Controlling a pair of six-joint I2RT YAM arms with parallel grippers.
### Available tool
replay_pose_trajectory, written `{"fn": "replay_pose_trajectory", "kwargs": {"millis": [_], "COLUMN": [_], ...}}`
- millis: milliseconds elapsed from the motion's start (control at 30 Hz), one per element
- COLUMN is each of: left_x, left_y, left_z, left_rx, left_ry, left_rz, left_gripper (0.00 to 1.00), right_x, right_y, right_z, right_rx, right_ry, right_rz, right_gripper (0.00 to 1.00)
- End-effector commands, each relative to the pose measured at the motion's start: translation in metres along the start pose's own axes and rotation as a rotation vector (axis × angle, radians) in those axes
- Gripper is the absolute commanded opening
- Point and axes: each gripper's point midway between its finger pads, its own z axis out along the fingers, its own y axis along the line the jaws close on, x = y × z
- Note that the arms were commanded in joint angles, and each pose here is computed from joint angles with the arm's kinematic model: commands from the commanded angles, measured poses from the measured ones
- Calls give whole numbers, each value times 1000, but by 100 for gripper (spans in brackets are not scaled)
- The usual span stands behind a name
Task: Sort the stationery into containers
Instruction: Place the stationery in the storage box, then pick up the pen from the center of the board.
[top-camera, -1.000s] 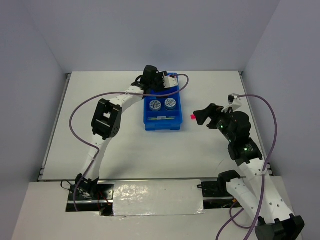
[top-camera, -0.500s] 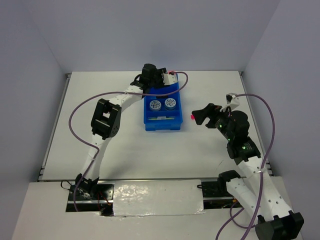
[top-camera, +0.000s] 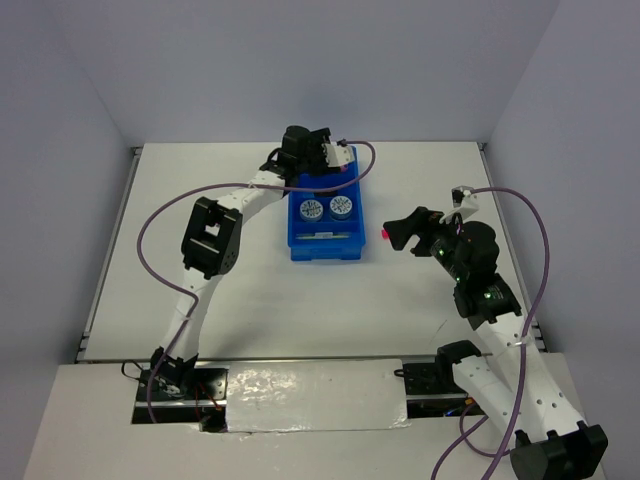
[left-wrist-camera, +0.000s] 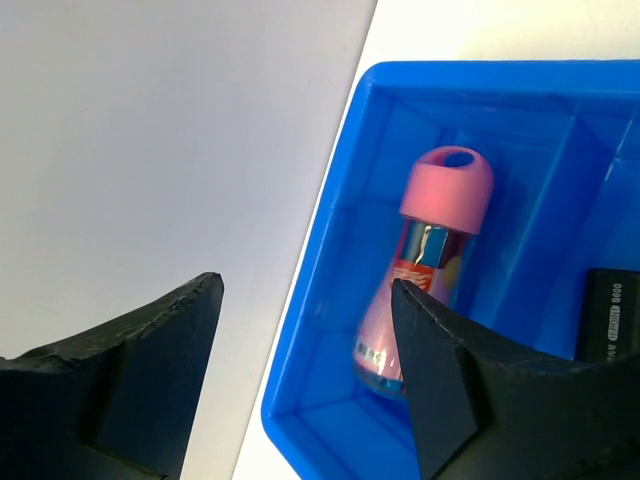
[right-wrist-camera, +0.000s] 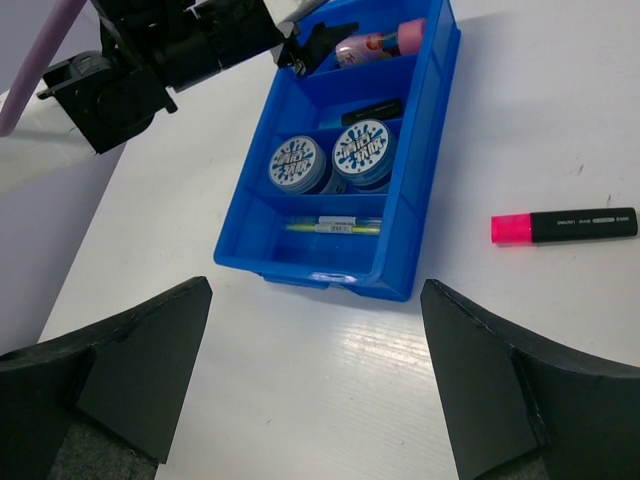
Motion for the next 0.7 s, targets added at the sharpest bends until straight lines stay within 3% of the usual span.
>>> {"fn": "replay_pose_trajectory", "kwargs": {"millis": [0,167,233,333,433,533,567,633,667], "left_x": [-30,-78,-105,-129,-130,-111,-92,-86,-64], "left_y": [45,89,117,162,198,212,194,184,150], "left_z": [-16,-52,-80,-126,-179,-229,-237,-269,-270], "left_rx": [-103,-220,-297,-438,-621,-752,-742,-750,-728], "left_ry": [-79,-167,-206,-214,-167,-33,59,106,202], "left_rz": [22,-55,-126,-302,-523,-774,-924,-1044,-1140], "left_gripper": [80,84,99,99,99,99,99,99,99], "right_x": [-7,2,3,7,7,2,-2,-2,-20], "right_y": [3,-6,-14,-36,-62,-91,-98,-118,-120], "right_z": [2,13,18,30,42,48,56,53,56], "right_rx": [-19,3,51,180,334,493,531,649,699], "right_ry": [-44,2,20,90,157,219,239,287,254], "right_rz": [-29,-55,-54,-53,-84,-168,-191,-186,-172], "right_gripper": [94,94,94,94,100,100,100,100,100]}}
